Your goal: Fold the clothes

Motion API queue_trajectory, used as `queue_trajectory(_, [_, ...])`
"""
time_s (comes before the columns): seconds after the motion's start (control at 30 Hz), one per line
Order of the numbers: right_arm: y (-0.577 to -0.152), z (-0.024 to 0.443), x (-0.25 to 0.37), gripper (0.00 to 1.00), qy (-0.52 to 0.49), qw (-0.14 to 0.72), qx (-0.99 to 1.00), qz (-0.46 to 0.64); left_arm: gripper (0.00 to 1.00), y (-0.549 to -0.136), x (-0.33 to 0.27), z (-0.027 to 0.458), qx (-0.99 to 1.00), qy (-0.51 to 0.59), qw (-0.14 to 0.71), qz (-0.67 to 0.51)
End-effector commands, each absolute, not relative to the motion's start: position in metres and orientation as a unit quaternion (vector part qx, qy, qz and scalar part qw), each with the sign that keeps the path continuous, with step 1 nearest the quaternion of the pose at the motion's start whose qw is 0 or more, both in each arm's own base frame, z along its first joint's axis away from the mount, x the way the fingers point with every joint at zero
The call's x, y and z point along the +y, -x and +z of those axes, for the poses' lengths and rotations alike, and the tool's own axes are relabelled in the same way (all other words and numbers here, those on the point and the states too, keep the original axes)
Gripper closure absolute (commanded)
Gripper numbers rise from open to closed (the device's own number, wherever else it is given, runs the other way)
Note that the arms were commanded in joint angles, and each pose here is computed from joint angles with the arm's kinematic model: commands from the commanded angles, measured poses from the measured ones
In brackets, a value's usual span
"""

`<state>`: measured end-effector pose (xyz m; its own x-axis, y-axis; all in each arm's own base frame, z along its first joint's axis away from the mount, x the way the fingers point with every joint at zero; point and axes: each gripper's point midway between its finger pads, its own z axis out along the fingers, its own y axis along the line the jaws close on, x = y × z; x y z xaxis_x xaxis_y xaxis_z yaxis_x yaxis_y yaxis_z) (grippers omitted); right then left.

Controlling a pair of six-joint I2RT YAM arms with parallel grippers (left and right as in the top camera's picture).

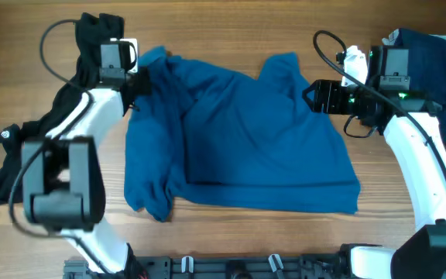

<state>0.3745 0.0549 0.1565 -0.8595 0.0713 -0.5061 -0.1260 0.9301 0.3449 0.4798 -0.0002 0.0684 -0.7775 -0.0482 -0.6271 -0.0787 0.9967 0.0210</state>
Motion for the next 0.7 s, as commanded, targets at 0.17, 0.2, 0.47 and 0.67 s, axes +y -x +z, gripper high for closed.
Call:
queue_trajectory(0.17, [-0.378,0.159,0.055,0.18,0.017,0.268,0.945,0.186,0.96,-0.39,0.014,0.135,0.953,0.147,0.262,0.029])
queue_trajectory(0.2, [-0.378,0.16,0.055,0.18,0.016,0.268,0.945,0.186,0.96,-0.374,0.015,0.125,0.962,0.152,0.226,0.035])
queue_trajectory(0.47, [-0.378,0.16,0.055,0.18,0.022,0.269,0.945,0.185,0.96,-0.296,0.026,0.097,0.971,0.215,0.06,0.084])
queue_trajectory(0.67, [-0.377,0.159,0.055,0.17,0.028,0.268,0.946,0.183,0.96,-0.291,0.07,0.1,0.947,0.288,0.068,0.128])
